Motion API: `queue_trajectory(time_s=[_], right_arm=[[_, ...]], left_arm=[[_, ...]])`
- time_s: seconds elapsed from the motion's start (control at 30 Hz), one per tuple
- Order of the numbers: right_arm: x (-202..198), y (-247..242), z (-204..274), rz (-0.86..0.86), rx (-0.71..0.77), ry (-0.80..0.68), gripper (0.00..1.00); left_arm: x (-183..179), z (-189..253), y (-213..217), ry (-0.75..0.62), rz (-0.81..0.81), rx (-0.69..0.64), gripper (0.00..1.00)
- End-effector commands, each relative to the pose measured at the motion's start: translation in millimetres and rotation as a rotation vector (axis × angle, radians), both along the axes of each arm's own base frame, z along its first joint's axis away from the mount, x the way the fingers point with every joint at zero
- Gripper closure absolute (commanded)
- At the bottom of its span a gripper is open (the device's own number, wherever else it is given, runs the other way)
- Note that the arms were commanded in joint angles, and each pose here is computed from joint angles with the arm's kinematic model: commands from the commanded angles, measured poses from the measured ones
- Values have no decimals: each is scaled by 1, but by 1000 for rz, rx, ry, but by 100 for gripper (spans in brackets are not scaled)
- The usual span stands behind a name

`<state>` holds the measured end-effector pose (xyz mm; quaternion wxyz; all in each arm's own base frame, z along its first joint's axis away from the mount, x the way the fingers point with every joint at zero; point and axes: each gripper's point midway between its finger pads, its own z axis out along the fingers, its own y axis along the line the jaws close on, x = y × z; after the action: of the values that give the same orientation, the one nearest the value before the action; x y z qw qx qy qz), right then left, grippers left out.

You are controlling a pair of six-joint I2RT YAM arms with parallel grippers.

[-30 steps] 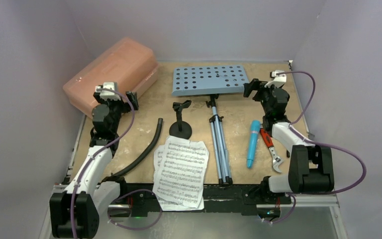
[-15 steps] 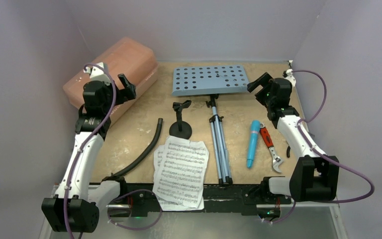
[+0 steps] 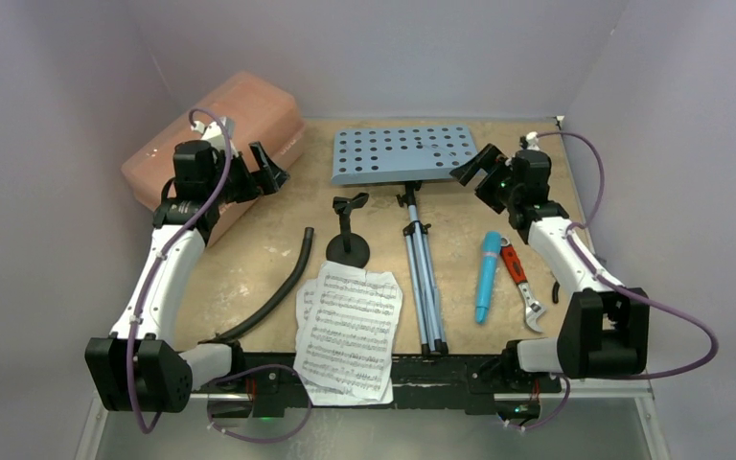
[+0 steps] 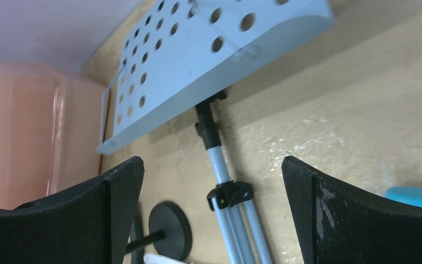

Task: Set up the instrument practice props

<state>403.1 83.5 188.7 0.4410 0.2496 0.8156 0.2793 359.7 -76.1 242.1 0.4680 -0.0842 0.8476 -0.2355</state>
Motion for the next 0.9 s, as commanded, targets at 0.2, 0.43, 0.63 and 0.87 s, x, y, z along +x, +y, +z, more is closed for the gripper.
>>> queue_trajectory(time_s=[0.2,0.43,0.63,0.87], right_arm=[[-16,102,19,518,121,-66,2],[-51,179,31,758,379,-58,2],[-60,214,52,885,492,-21,2],[-62,231,52,913,539,31,2]], left_arm=[[-10,29,-68,-31,-262,-62,1],[-14,32,-82,-25,-215,-100,3],[-15,33,-68,-15,-114,-92,3],[-9,53,-69,-61,-81,-155,3]])
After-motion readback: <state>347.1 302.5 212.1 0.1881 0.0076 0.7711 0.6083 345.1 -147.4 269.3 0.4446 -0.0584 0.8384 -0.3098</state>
